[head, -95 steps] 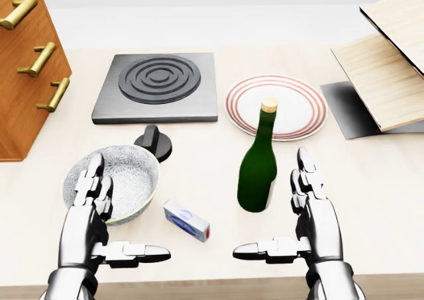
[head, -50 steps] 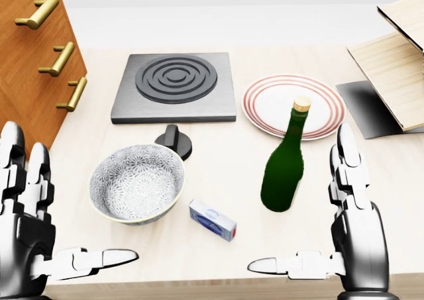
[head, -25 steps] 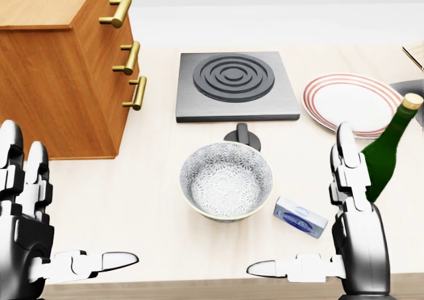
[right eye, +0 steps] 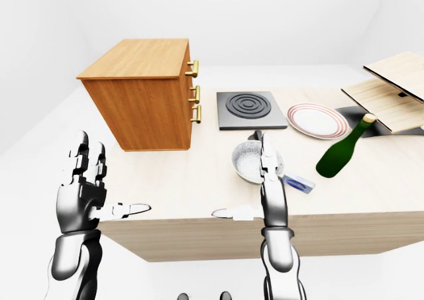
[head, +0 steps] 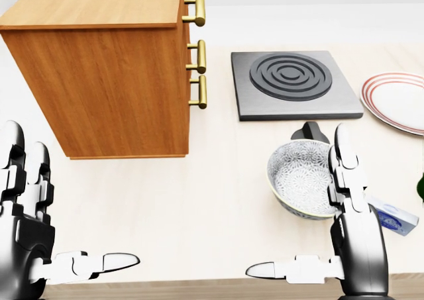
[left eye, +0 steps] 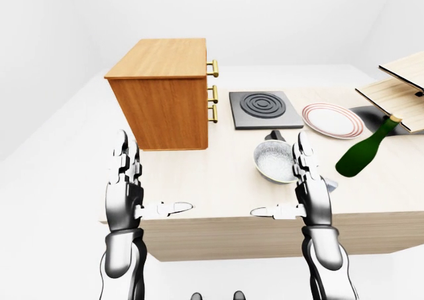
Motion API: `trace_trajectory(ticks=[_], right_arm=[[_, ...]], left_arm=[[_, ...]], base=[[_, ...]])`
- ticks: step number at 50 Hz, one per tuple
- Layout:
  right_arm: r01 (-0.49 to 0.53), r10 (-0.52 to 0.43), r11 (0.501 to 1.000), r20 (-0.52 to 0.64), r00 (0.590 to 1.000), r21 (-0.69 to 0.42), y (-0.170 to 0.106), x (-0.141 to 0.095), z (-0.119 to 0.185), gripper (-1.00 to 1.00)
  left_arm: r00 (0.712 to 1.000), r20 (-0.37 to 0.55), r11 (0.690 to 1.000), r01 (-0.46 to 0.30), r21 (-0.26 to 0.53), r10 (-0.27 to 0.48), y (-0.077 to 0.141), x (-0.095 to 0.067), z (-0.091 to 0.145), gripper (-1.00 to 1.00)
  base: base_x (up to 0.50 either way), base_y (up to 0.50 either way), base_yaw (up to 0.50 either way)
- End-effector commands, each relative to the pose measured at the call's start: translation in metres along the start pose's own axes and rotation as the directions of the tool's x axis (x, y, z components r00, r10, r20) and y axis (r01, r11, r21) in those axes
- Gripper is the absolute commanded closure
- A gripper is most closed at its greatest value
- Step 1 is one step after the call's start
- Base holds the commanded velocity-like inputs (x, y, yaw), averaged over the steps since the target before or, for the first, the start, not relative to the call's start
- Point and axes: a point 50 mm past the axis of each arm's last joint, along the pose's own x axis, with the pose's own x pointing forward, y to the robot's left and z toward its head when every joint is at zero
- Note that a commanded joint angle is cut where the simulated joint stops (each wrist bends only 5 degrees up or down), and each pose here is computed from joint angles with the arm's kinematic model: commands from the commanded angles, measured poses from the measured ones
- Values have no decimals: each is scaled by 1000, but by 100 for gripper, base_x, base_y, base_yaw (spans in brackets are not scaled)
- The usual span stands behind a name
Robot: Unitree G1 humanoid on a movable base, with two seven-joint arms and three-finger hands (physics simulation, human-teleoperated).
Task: Put the bowl on the top of the cabinet.
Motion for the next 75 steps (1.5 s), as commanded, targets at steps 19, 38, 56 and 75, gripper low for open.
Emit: trace_trajectory(ticks=[19,38,56,75], right_arm=[[-7,7,1000,-45,999,0,2,-1,-10,-100],[-21,21,1000,0,1000,13,2,3,-1,-100],[-22,22,1000,-2,1000,17,2,4,-3,-100],[-19,19,1000,-3,1000,18,2,4,-3,-100]], left_arm=[[1000,-4,1000,2,3,-2,0,0,-1,-100],[1000,-1,1000,3,4,-3,0,1,-1,-100],[1000,-14,1000,18,6,-18,-3,1,-4,-100],[1000,-17,1000,24,4,-24,-4,2,-5,-100]], base=[[0,50,0],[0,25,0],[21,0,0],[43,0,0]])
